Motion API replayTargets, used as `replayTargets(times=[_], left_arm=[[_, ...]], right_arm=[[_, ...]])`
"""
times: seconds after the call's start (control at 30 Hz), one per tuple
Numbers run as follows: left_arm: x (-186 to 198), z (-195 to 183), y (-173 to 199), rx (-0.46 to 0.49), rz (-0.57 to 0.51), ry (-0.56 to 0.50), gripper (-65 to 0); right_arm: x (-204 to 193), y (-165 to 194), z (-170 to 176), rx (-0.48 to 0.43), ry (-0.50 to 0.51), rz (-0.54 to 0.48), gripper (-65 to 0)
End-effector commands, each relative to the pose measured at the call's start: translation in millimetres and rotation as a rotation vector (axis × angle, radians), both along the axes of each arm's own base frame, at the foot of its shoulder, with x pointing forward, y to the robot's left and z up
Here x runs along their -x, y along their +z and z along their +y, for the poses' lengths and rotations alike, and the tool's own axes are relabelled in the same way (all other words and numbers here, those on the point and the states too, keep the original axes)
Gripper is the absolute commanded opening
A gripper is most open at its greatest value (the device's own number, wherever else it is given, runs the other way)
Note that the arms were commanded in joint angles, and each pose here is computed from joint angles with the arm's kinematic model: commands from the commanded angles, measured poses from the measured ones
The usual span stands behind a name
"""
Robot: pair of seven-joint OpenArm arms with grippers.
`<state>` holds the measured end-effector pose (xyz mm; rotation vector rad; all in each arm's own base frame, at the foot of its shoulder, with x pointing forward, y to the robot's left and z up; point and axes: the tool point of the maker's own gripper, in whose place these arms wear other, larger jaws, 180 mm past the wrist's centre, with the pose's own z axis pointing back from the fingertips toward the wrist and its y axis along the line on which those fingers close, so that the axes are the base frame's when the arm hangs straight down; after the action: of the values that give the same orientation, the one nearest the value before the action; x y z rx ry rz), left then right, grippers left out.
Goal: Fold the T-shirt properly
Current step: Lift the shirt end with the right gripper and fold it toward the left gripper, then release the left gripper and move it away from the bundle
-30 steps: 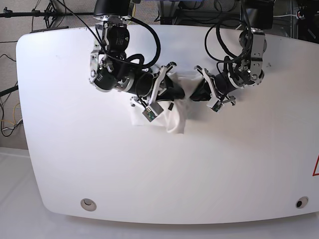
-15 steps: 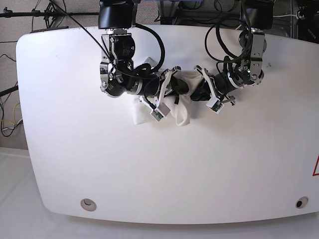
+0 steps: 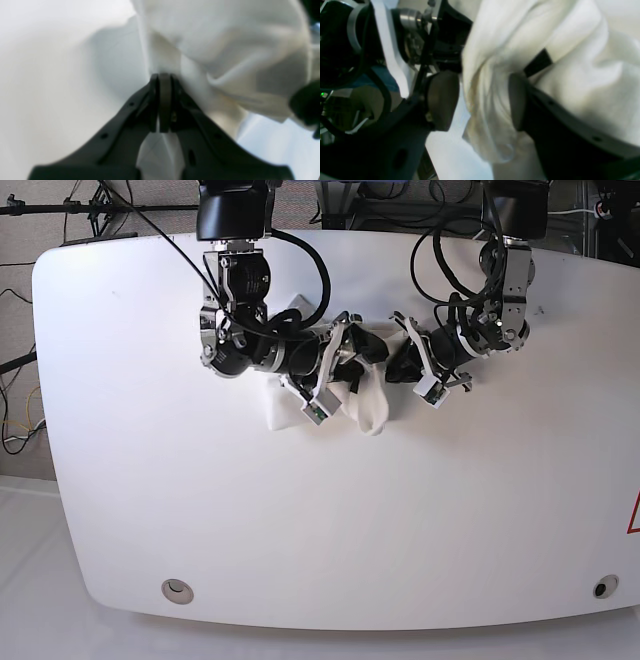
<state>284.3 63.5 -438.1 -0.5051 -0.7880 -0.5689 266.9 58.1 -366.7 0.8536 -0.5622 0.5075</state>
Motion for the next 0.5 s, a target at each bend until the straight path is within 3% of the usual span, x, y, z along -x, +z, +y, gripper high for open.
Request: replayTargets(times=[0.0,0.47], left_arm=[[37,29,-46,-0.248,0.171,-0.066,-65.0],[12,65,-33,-0.245,0.136,0.063,-65.0]], right_arm=[[-10,10,-3,-0.006,-0.007,-0.046,-31.0],[-11,12,-7,-0.005,-0.010,-0.055,-33.0]])
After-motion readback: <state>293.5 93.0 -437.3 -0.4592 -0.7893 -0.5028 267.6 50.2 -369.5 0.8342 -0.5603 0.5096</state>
